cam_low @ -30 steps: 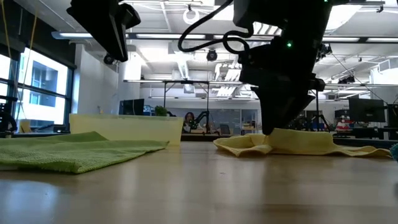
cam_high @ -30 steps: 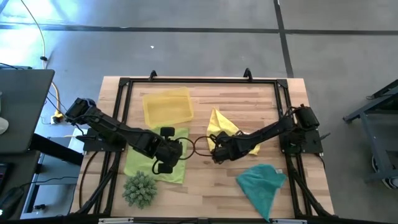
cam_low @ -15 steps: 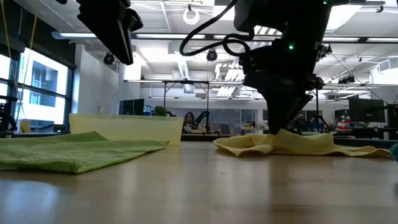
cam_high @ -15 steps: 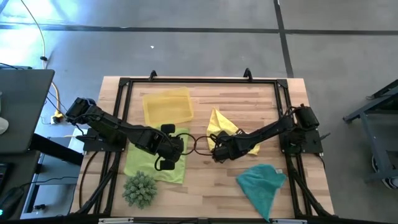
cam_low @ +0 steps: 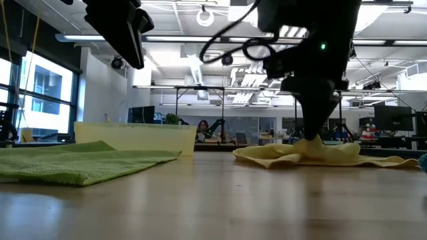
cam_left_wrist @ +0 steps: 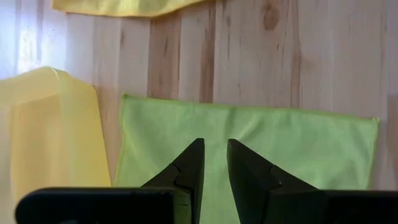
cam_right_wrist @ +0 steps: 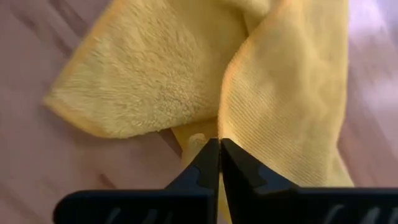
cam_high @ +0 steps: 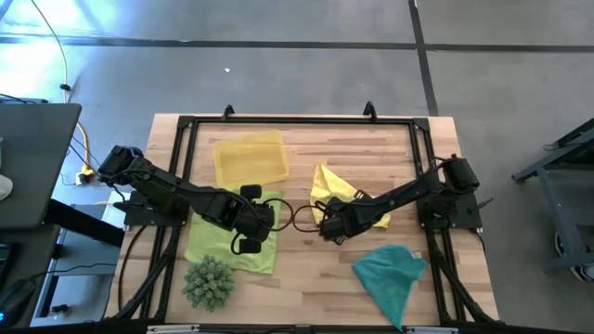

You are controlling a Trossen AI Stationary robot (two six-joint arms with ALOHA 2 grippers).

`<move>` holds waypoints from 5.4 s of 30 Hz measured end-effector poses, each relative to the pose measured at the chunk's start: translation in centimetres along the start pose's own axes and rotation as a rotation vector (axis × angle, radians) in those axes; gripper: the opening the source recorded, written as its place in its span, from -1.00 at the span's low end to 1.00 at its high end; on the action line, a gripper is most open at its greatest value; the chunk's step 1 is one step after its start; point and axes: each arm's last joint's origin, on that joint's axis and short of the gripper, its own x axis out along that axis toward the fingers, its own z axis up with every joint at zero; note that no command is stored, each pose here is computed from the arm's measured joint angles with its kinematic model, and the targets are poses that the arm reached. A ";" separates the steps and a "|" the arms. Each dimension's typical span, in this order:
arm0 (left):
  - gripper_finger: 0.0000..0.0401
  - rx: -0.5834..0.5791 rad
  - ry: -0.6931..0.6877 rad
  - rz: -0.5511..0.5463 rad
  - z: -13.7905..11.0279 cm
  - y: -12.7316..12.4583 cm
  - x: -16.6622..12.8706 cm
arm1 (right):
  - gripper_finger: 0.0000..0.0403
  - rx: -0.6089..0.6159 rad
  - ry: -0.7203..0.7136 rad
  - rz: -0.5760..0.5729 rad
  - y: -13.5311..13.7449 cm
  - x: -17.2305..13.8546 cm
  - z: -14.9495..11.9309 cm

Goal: Roll microfiber towels into tight, uniform cylinder then place into a basket
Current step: Roll the yellow microfiber towel

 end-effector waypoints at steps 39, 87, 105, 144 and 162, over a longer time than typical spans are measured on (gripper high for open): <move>-0.70 0.227 -0.666 0.090 8.4 -3.0 9.1 | -1.00 -0.084 -0.345 0.381 -2.9 -12.4 -3.2; -0.44 -0.131 -0.500 0.158 7.3 -1.5 12.0 | -1.00 -0.053 -0.401 0.422 -2.6 -12.6 -2.4; -0.63 -0.155 -0.211 0.225 4.7 0.4 15.2 | -1.00 -0.055 -0.434 0.454 -2.3 -12.9 -2.2; -1.00 -0.063 -0.464 0.424 1.8 10.0 -7.8 | -1.00 -0.424 -0.576 -0.217 -10.1 -19.5 1.4; -1.00 -0.002 -0.592 0.061 3.9 13.1 -5.5 | -1.00 -0.509 -0.263 0.134 -13.0 -17.1 4.0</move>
